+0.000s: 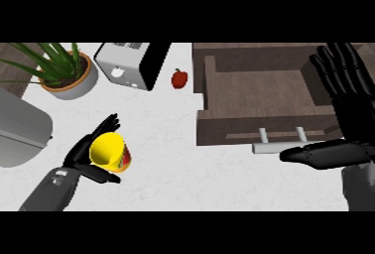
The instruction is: Pick up the cup, place it into the drawer and close the drawer
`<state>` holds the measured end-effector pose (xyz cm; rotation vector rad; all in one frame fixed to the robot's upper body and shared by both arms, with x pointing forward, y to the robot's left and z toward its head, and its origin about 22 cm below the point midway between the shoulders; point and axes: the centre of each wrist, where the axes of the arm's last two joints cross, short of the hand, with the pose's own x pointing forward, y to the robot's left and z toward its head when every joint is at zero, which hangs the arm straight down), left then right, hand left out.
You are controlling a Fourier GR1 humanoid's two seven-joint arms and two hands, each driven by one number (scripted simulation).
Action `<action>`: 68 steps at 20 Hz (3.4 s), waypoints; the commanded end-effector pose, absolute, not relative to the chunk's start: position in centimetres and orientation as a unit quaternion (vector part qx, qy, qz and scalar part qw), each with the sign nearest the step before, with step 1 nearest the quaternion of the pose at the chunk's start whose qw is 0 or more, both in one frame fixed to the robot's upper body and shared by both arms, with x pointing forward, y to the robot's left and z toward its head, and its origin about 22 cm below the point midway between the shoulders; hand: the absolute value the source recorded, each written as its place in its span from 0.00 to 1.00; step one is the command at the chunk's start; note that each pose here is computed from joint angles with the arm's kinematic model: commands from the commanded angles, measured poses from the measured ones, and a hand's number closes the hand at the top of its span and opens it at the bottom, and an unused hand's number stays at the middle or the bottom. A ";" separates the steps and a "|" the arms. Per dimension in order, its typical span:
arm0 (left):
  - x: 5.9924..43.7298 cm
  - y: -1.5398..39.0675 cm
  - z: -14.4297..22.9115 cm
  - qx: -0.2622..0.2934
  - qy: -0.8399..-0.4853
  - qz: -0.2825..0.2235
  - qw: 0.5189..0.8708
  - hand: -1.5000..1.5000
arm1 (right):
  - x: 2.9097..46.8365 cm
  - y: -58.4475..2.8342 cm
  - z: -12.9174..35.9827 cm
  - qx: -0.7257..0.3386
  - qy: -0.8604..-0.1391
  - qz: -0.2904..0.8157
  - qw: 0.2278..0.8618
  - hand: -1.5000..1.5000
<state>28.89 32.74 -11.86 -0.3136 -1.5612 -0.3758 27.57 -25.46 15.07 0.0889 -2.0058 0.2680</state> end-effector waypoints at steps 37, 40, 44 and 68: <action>36.3 23.5 -5.7 -0.076 -0.871 0.025 0.485 1.00 | 26.9 -27.5 15.3 0.013 -0.836 0.111 0.537 0.00; 38.3 22.1 -2.3 -0.087 -0.882 0.021 0.462 1.00 | 27.0 -26.5 15.1 0.006 -0.831 0.110 0.546 0.00; 39.3 17.6 1.5 -0.116 -0.879 -0.015 0.463 1.00 | 26.2 -27.4 15.6 -0.006 -0.827 0.110 0.552 0.00; 44.8 3.5 16.5 0.002 -0.809 -0.116 0.576 1.00 | 28.6 -26.3 14.8 0.021 -0.844 0.114 0.523 0.00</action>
